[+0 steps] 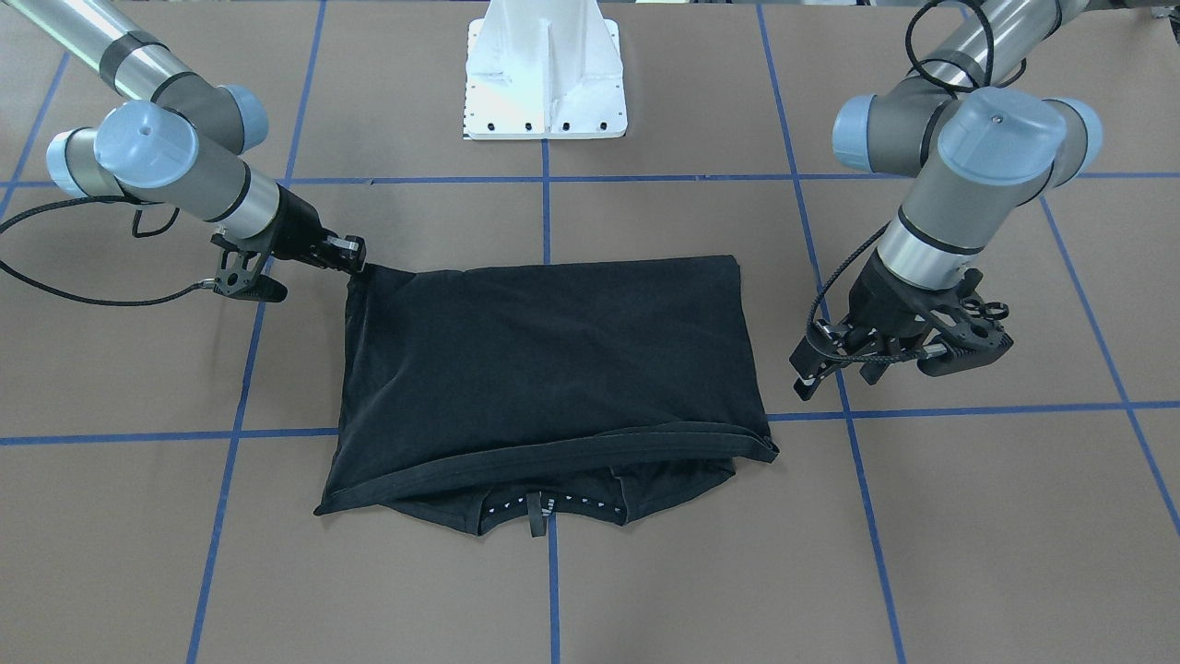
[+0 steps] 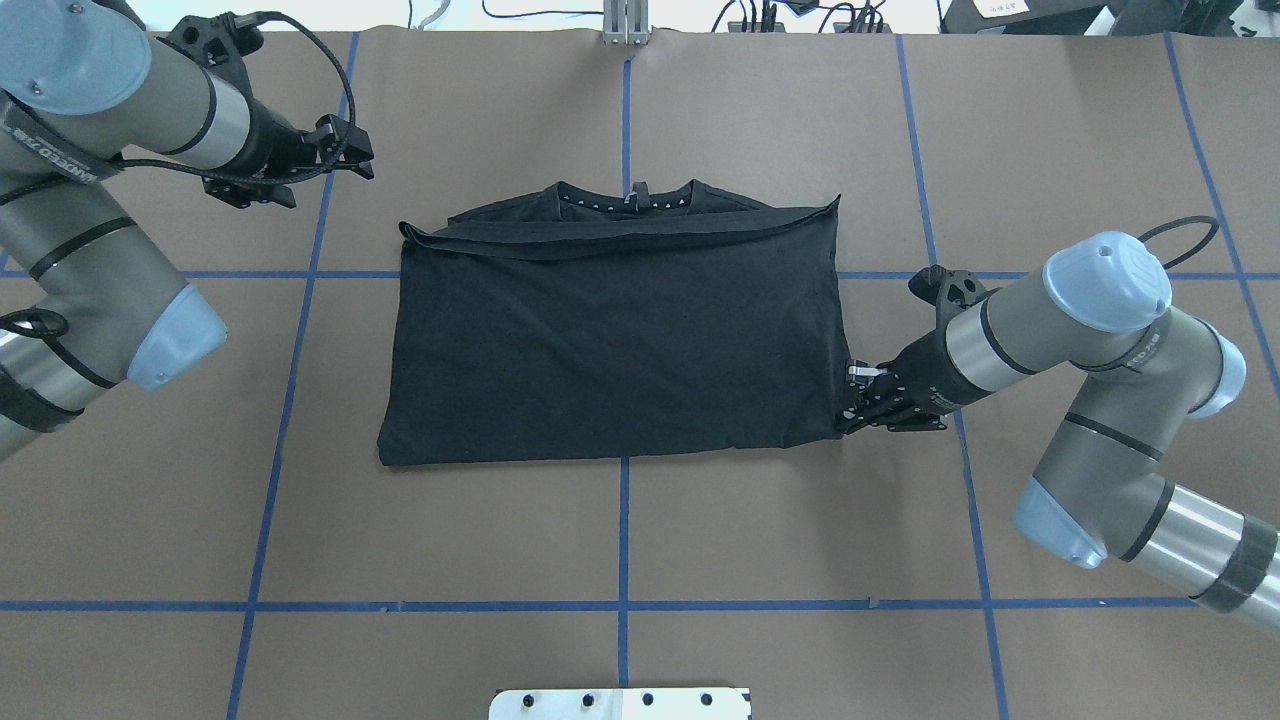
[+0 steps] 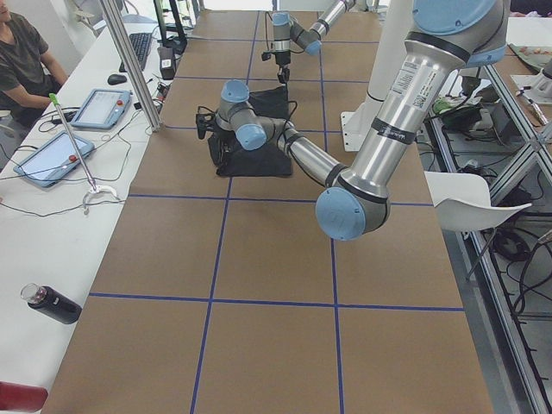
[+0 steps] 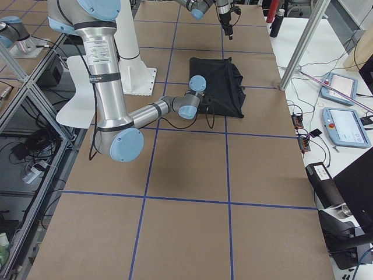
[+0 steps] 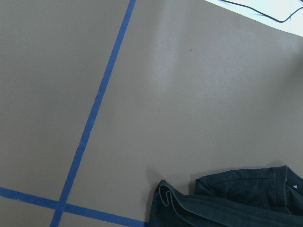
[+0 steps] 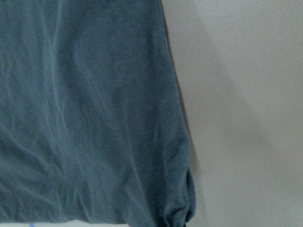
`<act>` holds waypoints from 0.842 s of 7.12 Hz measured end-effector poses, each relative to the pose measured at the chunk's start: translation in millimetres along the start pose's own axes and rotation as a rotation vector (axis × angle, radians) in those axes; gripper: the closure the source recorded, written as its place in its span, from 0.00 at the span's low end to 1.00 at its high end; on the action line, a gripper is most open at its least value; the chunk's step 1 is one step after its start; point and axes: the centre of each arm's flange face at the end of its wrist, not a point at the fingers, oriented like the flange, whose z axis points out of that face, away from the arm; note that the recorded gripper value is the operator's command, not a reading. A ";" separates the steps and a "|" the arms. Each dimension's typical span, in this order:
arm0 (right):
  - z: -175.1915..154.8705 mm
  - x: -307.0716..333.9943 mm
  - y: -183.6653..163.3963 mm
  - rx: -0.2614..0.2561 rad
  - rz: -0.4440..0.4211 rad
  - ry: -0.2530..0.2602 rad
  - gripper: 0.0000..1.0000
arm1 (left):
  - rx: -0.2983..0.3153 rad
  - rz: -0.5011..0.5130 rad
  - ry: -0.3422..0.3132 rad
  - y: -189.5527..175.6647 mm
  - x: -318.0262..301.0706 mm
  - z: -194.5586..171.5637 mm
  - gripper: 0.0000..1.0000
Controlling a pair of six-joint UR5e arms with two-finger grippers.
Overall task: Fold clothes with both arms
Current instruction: 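Drag the grasped corner toward the robot with the right gripper, turning the shirt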
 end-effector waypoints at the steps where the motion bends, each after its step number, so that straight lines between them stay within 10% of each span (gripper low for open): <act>1: -16.5 0.0 22.1 -0.040 -0.002 -0.021 1.00 | 0.001 0.000 0.001 0.0 0.2 -0.9 0.00; 4: -39.5 -30.2 124.6 -0.352 0.000 -0.058 1.00 | 0.000 0.001 0.007 1.7 1.6 -6.2 0.00; 6: -28.9 -58.2 175.4 -0.485 0.042 -0.046 0.00 | -0.004 0.000 0.006 3.7 -1.7 -6.9 0.00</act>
